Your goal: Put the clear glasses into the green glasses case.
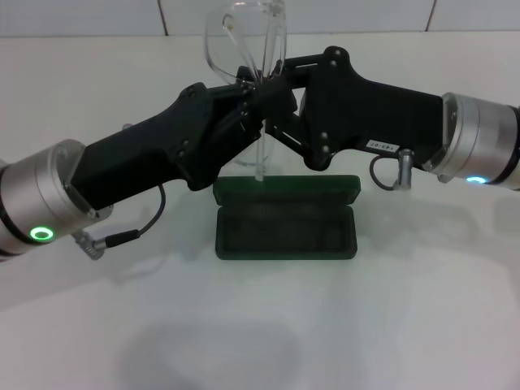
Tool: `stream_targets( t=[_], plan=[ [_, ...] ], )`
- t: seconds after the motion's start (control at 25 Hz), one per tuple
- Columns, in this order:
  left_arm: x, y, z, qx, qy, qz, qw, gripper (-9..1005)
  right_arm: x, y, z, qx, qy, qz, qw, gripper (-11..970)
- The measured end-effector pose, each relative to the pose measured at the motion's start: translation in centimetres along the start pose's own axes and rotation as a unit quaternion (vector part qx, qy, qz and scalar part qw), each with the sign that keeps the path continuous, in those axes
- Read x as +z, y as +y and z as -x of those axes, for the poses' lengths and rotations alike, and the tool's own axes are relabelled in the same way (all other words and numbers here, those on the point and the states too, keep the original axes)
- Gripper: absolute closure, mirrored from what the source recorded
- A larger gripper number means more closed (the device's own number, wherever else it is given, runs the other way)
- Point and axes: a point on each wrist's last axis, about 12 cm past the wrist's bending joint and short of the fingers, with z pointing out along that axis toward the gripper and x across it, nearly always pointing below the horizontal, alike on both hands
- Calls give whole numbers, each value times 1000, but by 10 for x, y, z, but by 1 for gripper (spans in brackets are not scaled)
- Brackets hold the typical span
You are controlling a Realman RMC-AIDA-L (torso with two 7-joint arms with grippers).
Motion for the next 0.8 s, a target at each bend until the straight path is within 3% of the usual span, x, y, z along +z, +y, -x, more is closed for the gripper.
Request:
stream_targets(
  t=[0.8],
  plan=[
    [-3, -4, -3, 1, -1, -8, 1000, 962, -5, 1, -1, 1, -3, -10, 1000, 845]
  ],
)
